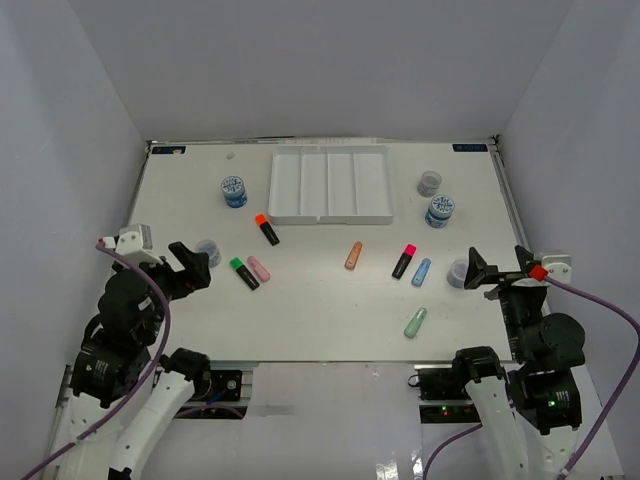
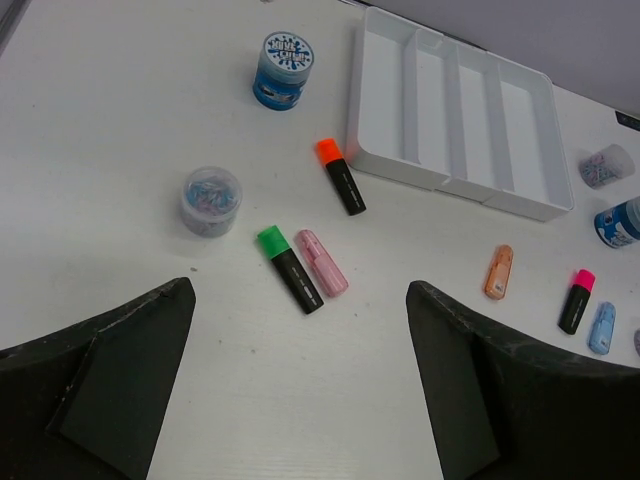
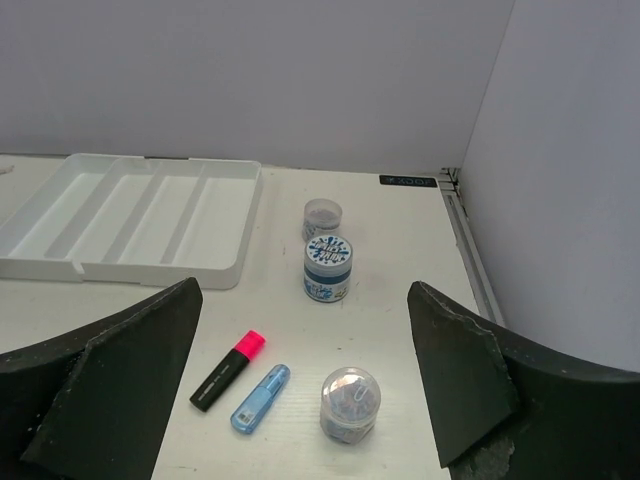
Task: Sort the stationery into containers
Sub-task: Pick up the stationery from the center of the board.
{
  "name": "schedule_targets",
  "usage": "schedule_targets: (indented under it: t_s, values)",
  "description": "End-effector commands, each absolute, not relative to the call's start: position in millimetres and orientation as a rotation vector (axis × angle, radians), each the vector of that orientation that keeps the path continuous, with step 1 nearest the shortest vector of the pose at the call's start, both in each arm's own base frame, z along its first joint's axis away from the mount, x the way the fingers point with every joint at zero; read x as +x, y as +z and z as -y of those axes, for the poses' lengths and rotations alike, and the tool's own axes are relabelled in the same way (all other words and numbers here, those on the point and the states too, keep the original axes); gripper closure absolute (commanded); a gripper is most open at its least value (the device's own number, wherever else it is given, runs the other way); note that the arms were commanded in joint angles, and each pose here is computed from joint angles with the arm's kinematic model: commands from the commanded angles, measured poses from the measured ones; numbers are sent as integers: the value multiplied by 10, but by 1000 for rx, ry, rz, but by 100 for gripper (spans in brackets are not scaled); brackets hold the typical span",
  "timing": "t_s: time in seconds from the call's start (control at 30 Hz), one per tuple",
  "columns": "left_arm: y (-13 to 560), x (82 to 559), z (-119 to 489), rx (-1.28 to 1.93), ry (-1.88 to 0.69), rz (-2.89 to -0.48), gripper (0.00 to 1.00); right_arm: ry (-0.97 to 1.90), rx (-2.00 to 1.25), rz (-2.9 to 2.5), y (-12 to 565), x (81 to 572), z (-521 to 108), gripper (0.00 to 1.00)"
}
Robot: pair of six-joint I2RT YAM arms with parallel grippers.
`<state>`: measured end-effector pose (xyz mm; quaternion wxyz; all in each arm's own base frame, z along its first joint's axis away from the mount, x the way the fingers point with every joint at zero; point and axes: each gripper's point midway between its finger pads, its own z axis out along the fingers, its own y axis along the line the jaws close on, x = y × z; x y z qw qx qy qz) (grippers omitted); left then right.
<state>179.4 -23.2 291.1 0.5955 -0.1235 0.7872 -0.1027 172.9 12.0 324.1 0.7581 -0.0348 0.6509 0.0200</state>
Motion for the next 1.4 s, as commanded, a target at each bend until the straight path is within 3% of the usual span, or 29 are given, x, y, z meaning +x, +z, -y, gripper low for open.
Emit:
schedule_targets:
  t_s: [0.0,0.23,0.63,0.9,1.13,1.37]
  values:
    - [2968,1899,267,-290,-248,-1803,2,60,-69,-1423,3258,1820,-154,10]
    - [2738,2206,421,-256,-232,-1892,2,161,-187,-1498,3093,2120,-461,10]
    - [2312,2872,868,-149,-291,-2020,2,85,165,-1860,2529,3158,-330,10]
    - [2531,3492,1015,-85,-256,-1916,2,-179,217,-2113,1864,3992,-156,10]
    - [2696,3849,948,-81,-196,-1828,2,-175,195,-2209,1501,4486,-116,10]
    - [2395,3900,817,-104,-159,-1866,2,-114,159,-2252,1250,4712,-94,9]
